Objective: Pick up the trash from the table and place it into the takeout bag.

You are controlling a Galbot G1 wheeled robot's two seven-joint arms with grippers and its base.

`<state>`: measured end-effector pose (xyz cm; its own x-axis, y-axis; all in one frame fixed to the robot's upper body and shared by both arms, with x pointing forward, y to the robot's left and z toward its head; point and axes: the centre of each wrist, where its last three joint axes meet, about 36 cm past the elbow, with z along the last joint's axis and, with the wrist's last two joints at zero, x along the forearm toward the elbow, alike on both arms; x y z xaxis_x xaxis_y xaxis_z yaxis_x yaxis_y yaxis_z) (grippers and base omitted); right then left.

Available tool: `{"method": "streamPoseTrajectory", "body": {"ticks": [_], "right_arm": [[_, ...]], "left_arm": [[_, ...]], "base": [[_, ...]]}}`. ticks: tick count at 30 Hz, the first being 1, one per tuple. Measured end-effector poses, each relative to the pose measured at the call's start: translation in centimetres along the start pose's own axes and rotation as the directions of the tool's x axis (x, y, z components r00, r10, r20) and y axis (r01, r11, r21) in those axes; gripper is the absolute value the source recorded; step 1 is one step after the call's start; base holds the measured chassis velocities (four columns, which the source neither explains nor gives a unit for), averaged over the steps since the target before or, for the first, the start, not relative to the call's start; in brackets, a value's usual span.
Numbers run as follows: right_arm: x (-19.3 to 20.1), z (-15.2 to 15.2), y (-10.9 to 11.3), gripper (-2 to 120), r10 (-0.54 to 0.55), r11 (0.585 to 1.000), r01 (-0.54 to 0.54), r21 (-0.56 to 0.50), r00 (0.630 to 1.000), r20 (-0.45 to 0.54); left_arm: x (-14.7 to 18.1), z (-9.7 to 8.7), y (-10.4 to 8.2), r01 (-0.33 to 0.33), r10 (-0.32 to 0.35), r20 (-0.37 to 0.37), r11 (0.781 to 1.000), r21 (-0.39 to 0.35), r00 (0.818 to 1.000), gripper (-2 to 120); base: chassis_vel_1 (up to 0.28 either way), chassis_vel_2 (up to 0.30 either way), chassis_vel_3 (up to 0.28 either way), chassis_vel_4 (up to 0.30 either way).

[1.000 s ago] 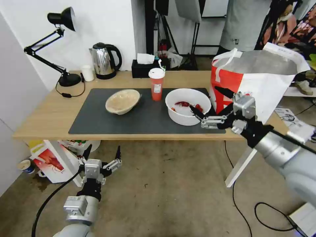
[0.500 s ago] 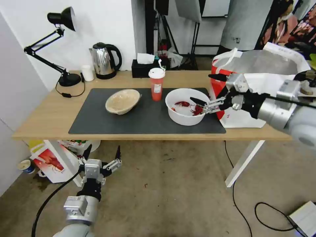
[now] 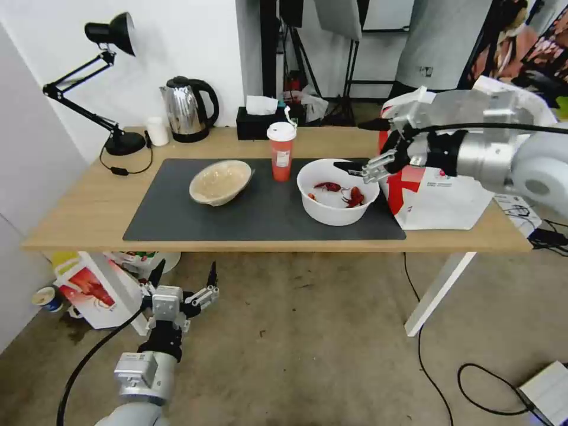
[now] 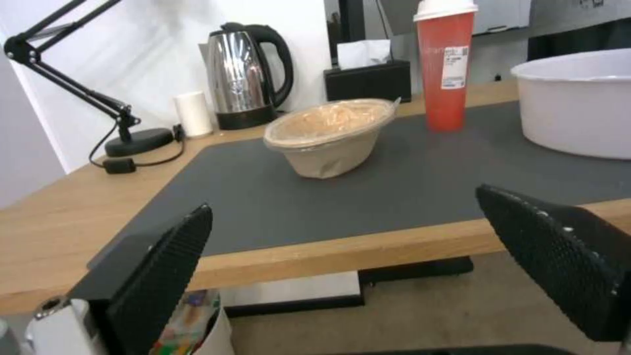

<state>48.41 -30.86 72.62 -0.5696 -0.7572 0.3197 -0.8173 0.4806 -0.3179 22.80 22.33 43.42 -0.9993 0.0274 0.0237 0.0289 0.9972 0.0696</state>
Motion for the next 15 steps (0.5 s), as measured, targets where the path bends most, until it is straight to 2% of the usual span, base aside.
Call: {"method": "streamPoseTrajectory", "body": {"ticks": [8, 15], "right_arm": [[-0.9, 0.3, -1.6, 100, -0.048, 0.998, 0.050, 0.031, 0.997, -0.067], [-1.9, 0.1, -2.9, 100, -0.097, 0.992, 0.101, 0.078, 0.994, -0.056]], "left_arm": [[0.0, 0.0, 0.0, 0.000, 0.000, 0.000, 1.000, 0.000, 1.000, 100], [0.0, 0.0, 0.0, 0.000, 0.000, 0.000, 1.000, 0.000, 1.000, 100]], "base": [[0.000, 0.000, 0.000, 0.000], [0.000, 0.000, 0.000, 0.000]]}}
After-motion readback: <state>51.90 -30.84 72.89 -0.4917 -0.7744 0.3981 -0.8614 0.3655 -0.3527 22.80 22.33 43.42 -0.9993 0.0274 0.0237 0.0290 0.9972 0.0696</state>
